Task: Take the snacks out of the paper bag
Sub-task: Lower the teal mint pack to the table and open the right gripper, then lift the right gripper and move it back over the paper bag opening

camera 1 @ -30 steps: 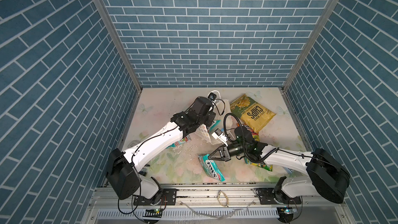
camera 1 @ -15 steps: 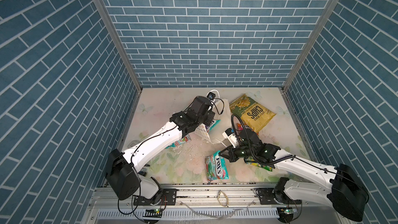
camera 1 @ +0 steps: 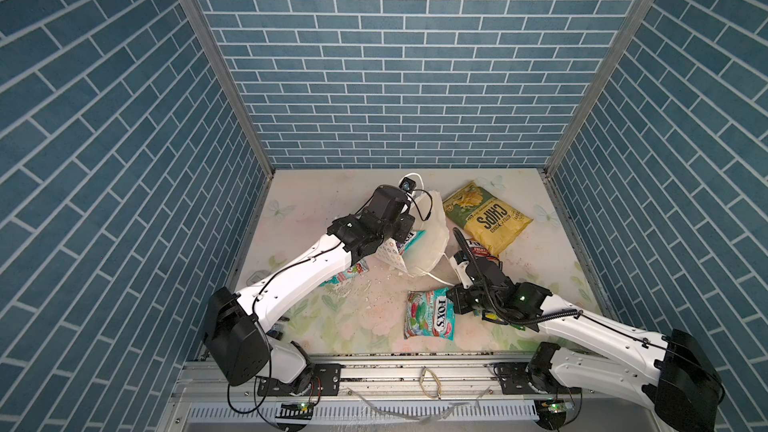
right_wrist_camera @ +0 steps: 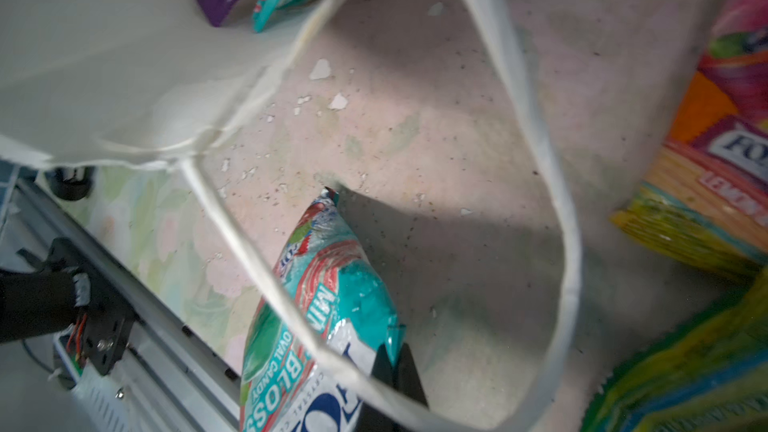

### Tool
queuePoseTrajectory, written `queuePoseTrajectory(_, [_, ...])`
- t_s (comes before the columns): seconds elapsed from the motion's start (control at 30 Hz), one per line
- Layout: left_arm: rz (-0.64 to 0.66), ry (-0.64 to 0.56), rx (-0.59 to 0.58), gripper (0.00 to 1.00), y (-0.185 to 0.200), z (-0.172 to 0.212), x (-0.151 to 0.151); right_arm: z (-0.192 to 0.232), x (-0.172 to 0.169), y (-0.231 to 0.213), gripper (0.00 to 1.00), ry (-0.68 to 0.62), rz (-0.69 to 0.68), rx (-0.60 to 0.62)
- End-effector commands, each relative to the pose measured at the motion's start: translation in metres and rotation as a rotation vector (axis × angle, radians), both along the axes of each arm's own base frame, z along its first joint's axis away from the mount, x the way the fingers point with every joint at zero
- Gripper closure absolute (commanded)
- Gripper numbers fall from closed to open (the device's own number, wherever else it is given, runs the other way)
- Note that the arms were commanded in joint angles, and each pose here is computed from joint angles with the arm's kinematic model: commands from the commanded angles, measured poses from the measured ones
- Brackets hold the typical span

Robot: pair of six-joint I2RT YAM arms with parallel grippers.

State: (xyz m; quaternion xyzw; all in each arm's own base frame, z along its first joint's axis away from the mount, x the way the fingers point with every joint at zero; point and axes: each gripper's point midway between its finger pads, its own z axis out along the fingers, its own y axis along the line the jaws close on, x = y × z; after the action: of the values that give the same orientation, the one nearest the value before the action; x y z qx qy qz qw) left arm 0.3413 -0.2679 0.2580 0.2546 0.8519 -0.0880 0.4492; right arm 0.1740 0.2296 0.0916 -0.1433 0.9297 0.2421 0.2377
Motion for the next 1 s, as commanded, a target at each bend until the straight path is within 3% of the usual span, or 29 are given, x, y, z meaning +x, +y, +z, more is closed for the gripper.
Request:
queuePoseTrajectory(0.0, [0.014, -0.009, 0.003, 1.00, 0.006, 0.001, 0.002, -0.011, 0.013, -0.028, 1.00, -0.003, -0.221, -0.056])
queuePoseTrajectory(0.17, [0.015, -0.014, 0.002, 1.00, 0.006, 0.003, 0.001, -0.022, 0.015, -0.039, 1.00, 0.013, -0.293, -0.093])
queuePoseTrajectory(0.5, [0.005, -0.002, -0.005, 1.00, 0.004, -0.001, 0.000, -0.013, 0.045, -0.014, 1.00, -0.038, -0.352, -0.033])
queuePoseTrajectory(0.7, [0.004, -0.005, 0.002, 1.00, 0.005, 0.001, -0.001, -0.009, 0.049, -0.004, 1.00, -0.040, -0.322, -0.030])
queuePoseTrajectory(0.8, [0.002, -0.004, 0.003, 1.00, 0.006, 0.001, -0.002, -0.002, 0.047, -0.015, 0.77, -0.062, -0.345, -0.020])
queuePoseTrajectory(0.97, [-0.003, -0.002, 0.003, 1.00, 0.005, 0.000, -0.002, 0.016, 0.038, -0.055, 0.65, -0.113, -0.413, -0.088])
